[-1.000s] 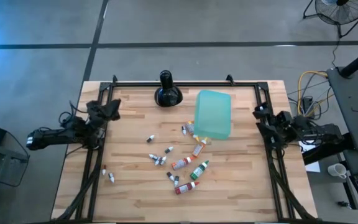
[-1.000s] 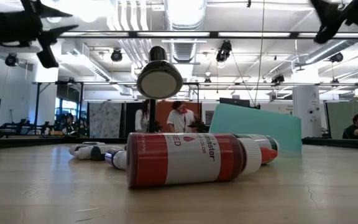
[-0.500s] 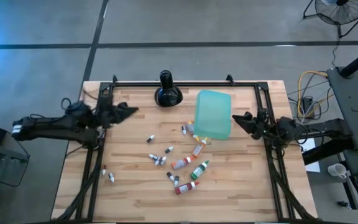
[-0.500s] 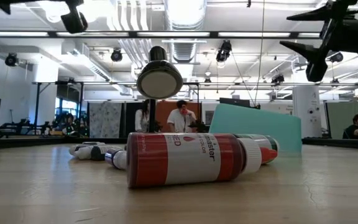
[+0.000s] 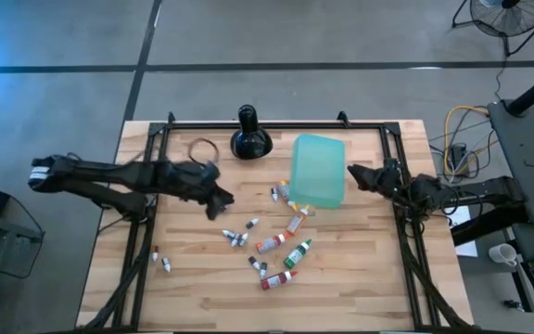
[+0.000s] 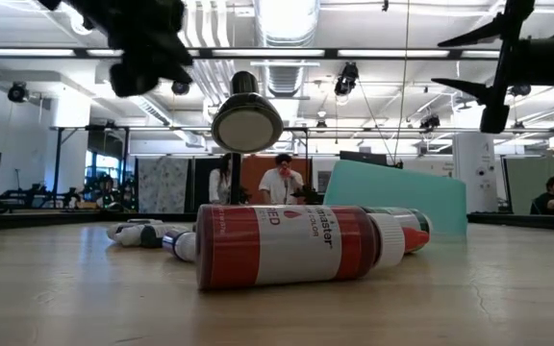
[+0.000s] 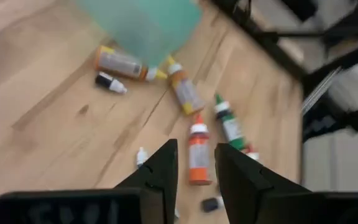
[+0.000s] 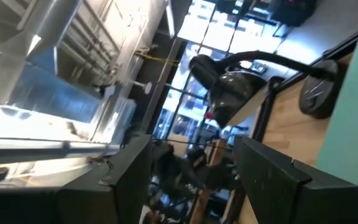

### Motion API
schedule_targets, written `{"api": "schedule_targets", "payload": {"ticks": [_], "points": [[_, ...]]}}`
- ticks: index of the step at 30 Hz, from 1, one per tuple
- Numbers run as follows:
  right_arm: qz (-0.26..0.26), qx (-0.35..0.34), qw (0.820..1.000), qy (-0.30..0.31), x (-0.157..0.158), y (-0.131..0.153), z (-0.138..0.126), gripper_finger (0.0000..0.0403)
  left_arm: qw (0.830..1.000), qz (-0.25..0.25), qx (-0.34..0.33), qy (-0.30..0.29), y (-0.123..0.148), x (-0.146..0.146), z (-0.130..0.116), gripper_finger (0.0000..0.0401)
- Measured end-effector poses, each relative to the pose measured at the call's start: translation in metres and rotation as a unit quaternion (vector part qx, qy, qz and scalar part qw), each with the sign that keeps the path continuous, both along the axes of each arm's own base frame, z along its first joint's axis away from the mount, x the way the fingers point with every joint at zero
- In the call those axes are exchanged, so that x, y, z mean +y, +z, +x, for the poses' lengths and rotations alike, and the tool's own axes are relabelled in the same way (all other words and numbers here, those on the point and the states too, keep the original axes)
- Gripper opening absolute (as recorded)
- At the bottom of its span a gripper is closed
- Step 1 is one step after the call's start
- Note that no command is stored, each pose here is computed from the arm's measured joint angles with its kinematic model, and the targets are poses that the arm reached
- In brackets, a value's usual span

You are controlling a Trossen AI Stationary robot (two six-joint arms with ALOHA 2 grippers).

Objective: Pick & Place food coloring
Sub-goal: Prepare the green bin

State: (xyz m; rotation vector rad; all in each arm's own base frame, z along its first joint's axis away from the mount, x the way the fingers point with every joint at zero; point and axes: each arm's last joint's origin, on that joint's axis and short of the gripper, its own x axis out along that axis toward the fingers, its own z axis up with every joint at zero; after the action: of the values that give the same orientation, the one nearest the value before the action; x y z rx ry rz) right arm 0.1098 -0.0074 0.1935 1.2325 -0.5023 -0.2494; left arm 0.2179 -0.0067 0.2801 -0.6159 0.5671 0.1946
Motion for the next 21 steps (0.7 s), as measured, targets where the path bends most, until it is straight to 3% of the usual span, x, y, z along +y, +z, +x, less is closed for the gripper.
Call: {"api": "schedule_targets", "payload": {"ticks": [5,10,16,21], "points": [[0.003,0.027,0.999,-0.024,-0.001,-0.005,0.001,0.0219,0.997,0.04,0.052,0.035,-0.023,-0.001,0.018,0.008],[0.033,0.151,0.987,-0.053,-0.002,-0.023,0.006,0.0213,0.993,0.066,0.08,0.058,-0.036,-0.004,0.033,0.008],[0.06,0.337,0.936,-0.08,-0.003,-0.015,0.005,0.0193,0.988,0.11,0.08,0.078,-0.035,-0.006,0.05,0.008],[0.053,0.417,0.89,-0.178,-0.007,0.013,0.002,0.0182,0.978,0.165,0.058,0.116,-0.018,-0.003,0.064,0.008]]}}
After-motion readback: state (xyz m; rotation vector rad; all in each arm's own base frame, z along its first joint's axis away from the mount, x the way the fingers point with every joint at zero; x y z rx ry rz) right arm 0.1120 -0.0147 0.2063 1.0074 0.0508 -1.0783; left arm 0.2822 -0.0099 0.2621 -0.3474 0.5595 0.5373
